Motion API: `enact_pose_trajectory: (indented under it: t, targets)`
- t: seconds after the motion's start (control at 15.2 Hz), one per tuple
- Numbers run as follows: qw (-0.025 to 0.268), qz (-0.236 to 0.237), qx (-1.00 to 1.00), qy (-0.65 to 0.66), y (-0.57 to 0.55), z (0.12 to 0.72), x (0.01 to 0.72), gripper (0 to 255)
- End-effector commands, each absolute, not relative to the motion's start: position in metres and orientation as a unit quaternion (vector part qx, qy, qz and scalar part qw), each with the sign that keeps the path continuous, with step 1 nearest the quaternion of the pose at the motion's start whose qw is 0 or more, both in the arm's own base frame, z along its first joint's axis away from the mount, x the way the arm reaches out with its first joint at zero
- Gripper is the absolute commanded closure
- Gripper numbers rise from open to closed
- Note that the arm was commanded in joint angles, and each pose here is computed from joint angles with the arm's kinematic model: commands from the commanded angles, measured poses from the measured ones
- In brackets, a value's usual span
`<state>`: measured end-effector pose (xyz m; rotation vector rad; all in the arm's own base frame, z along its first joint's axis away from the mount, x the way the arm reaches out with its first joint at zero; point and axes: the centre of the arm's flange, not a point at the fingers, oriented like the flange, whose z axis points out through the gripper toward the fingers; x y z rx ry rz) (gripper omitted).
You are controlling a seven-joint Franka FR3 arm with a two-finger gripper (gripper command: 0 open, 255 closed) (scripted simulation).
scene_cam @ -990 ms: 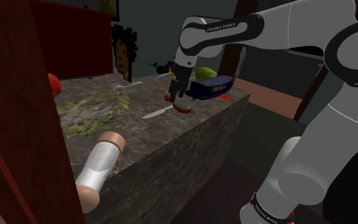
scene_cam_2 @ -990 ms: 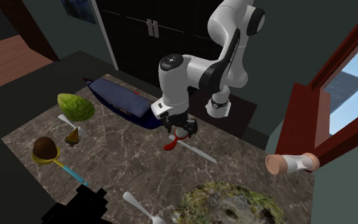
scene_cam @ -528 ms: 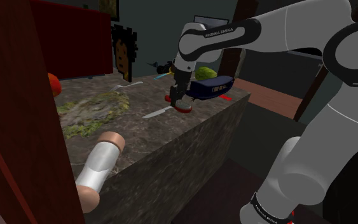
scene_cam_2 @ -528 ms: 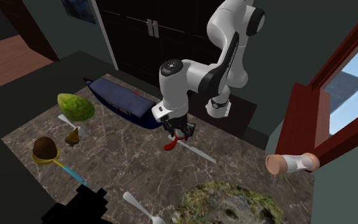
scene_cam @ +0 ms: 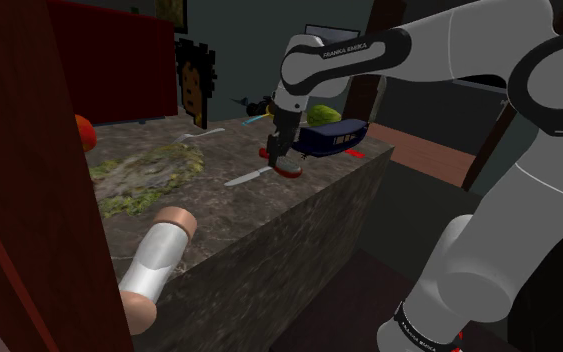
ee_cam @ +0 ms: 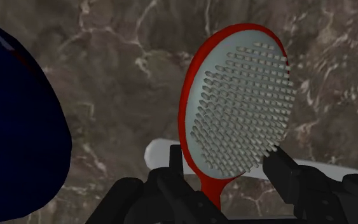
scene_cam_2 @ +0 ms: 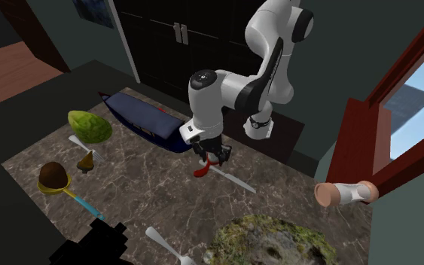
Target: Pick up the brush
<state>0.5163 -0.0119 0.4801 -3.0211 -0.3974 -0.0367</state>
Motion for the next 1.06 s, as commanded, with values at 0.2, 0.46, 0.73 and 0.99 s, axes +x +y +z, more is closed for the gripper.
enact_pose_trajectory:
  t: [0.2,0.46,0.73,0.99]
  targets:
    - [0.047,-0.012,-0.990,-0.130,-0.012,0.504,0.516,255]
    - [0.047,-0.012,-0.990,-0.130,-0.012,0.525,0.516,255]
    - [0.047,-0.012,-0.990,-0.130,-0.012,0.546,0.516,255]
    - [0.047,-0.012,-0.990,-0.130,-0.012,0.558,0.516,255]
